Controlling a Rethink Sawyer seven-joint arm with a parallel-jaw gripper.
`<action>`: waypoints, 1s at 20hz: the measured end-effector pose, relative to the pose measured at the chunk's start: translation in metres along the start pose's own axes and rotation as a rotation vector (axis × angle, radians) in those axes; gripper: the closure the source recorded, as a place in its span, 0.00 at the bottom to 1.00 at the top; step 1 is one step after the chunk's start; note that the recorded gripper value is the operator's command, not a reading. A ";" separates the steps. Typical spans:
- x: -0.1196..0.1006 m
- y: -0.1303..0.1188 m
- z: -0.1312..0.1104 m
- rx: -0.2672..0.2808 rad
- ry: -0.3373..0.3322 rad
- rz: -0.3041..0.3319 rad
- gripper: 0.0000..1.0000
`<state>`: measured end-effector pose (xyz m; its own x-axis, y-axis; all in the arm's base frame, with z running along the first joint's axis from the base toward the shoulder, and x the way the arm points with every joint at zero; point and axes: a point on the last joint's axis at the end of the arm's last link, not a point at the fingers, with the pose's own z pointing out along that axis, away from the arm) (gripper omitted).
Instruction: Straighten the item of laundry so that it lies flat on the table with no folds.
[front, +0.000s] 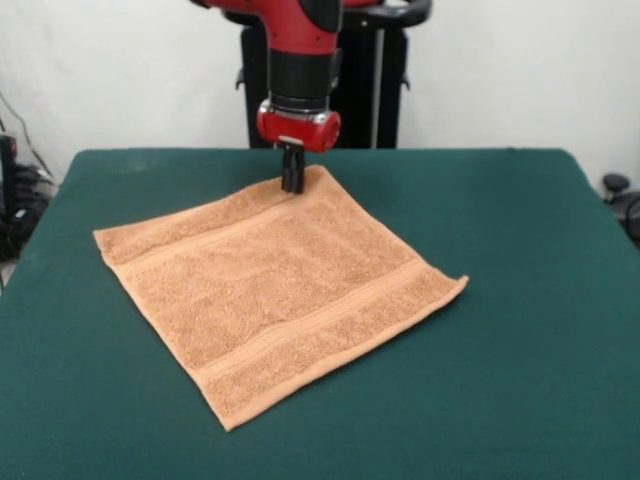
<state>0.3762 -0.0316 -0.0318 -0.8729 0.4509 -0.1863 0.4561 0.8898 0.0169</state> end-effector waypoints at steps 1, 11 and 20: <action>0.002 0.001 -0.001 0.004 0.003 -0.008 1.00; 0.009 0.031 0.001 0.059 0.105 -0.051 1.00; -0.005 0.046 0.008 0.136 0.202 -0.071 1.00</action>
<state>0.4025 0.0065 -0.0383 -0.9143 0.4048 0.0175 0.3997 0.9082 -0.1239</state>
